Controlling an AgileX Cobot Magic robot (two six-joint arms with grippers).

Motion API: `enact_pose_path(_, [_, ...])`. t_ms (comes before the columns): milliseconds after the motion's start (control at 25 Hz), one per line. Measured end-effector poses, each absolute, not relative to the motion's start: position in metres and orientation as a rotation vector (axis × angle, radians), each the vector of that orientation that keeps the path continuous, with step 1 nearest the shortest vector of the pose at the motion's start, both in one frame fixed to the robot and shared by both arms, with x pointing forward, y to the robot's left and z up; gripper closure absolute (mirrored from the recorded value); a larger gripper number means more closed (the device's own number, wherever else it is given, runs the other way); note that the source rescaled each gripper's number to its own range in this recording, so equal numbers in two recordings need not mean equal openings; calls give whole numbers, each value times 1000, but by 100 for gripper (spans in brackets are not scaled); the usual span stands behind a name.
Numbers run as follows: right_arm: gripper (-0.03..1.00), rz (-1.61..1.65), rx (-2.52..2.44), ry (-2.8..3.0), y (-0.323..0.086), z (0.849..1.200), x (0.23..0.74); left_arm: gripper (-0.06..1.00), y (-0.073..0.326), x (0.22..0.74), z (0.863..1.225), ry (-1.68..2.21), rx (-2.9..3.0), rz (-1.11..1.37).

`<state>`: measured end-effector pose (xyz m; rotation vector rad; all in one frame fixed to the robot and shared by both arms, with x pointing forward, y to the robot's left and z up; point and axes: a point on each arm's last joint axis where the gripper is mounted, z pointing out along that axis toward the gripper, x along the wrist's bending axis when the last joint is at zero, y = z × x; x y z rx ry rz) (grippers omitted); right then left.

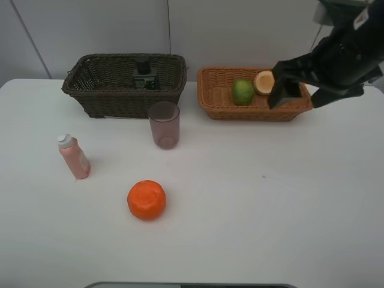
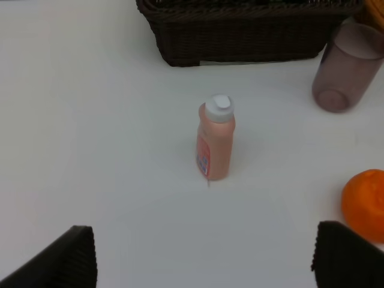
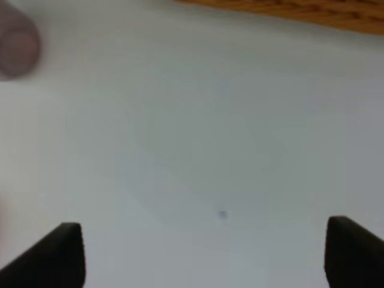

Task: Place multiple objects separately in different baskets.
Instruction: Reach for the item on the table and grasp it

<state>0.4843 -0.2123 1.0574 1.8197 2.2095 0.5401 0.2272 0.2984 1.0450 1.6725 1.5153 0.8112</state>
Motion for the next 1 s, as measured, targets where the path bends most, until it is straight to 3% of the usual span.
enact_pose_path(320, [28,669,1894,1940,-271,1080,399,3,298,227,1045,1515,1672,811])
enact_pose_path(1000, [28,1035,1519,1707,-299,1110,240,3,298,227,1045,1515,1672,811])
